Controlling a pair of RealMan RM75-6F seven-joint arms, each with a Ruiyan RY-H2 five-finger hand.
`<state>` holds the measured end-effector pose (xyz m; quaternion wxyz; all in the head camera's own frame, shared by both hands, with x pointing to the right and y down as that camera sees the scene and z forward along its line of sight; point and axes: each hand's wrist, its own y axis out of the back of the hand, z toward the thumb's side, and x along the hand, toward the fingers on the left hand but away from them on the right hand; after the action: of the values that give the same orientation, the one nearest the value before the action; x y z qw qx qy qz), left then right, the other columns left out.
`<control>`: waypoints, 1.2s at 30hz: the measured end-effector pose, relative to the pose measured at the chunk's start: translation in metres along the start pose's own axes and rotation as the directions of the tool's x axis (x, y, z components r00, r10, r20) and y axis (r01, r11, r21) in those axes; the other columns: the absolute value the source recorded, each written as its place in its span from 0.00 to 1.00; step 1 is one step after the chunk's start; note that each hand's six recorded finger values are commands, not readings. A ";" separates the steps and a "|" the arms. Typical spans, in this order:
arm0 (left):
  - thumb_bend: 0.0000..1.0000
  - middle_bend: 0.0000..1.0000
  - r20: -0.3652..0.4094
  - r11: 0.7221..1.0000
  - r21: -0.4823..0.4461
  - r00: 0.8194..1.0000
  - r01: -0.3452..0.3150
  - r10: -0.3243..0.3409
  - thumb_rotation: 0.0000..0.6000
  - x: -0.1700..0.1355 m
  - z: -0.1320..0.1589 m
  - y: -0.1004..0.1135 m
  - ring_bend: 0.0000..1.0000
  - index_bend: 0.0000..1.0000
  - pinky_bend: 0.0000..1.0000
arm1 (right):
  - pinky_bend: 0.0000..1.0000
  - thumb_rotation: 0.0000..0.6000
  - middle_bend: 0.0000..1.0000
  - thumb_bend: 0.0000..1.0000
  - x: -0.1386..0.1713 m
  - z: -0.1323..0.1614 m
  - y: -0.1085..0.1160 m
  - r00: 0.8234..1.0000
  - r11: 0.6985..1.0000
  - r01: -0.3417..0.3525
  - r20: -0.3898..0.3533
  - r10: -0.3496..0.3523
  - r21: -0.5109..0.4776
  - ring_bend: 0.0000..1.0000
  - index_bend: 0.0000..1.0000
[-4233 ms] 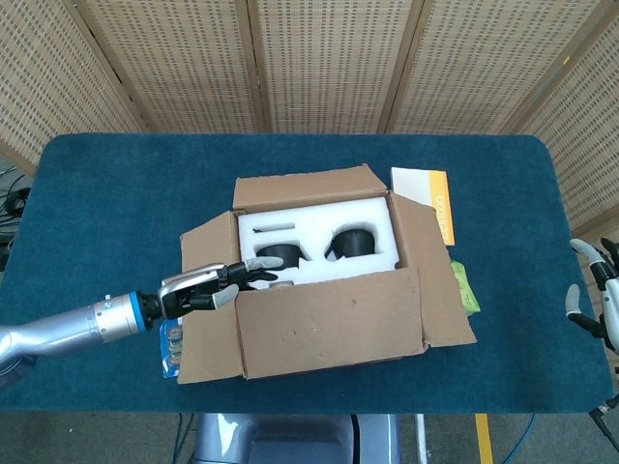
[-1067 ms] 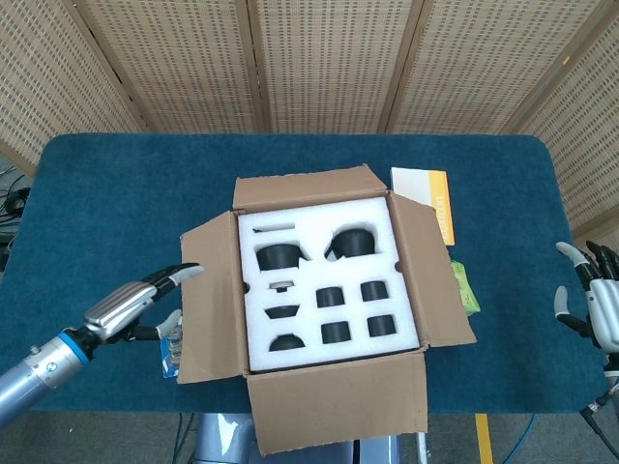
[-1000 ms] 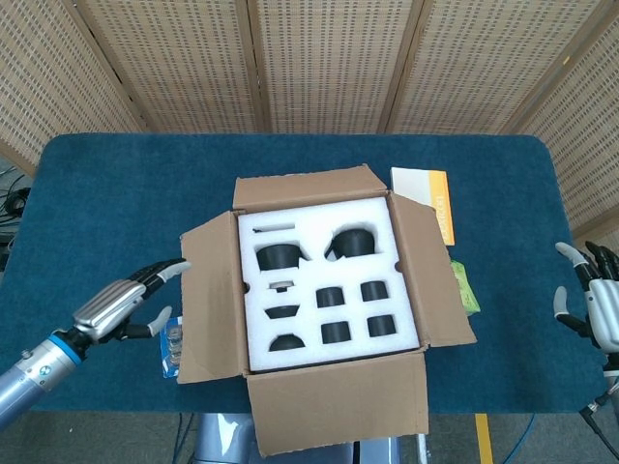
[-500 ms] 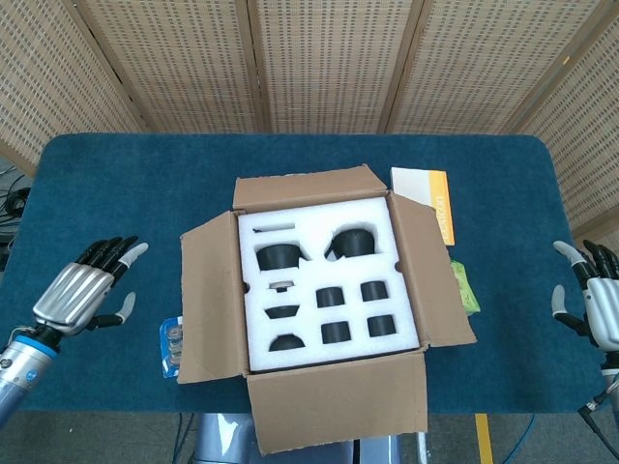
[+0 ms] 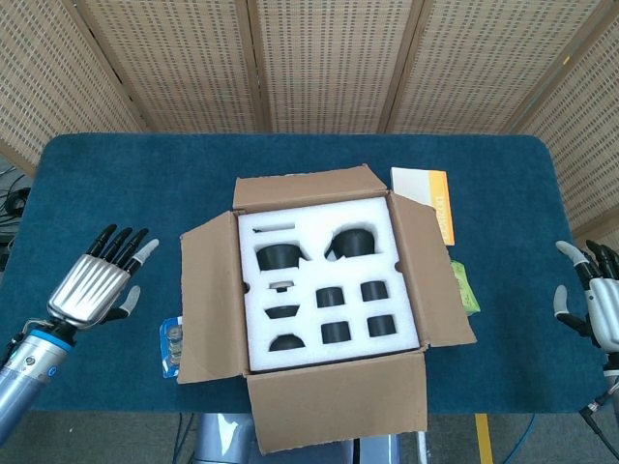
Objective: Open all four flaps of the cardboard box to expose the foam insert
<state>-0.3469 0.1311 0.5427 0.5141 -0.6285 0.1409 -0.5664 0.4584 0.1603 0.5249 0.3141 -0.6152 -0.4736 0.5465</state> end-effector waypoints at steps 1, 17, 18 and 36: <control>0.57 0.00 -0.001 1.000 0.010 1.000 -0.006 0.006 0.58 0.000 0.001 -0.001 0.00 0.00 0.00 | 0.00 1.00 0.21 0.67 0.000 0.000 0.000 1.000 1.000 0.000 0.000 0.000 0.000 0.00 0.12; 0.47 0.00 -0.038 0.966 -0.100 0.971 -0.238 0.236 0.58 -0.008 0.006 -0.006 0.00 0.00 0.00 | 0.00 1.00 0.20 0.67 -0.004 0.002 -0.005 1.000 1.000 -0.011 -0.005 0.011 -0.002 0.00 0.12; 0.46 0.00 -0.038 0.960 -0.124 0.968 -0.252 0.249 0.57 -0.008 0.006 -0.007 0.00 0.00 0.00 | 0.00 1.00 0.20 0.67 -0.004 0.002 -0.005 1.000 1.000 -0.012 -0.004 0.012 -0.003 0.00 0.12; 0.39 0.00 -0.145 0.874 -0.358 0.944 -0.328 0.295 0.58 -0.047 -0.007 -0.052 0.00 0.00 0.00 | 0.00 1.00 0.17 0.67 -0.003 0.004 -0.015 0.999 0.999 -0.045 0.001 0.045 0.024 0.00 0.10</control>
<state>-0.3887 0.1858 0.5571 0.4614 -0.6598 0.3685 -0.4647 0.4515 0.1621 0.5389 0.3089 -0.6217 -0.4532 0.5592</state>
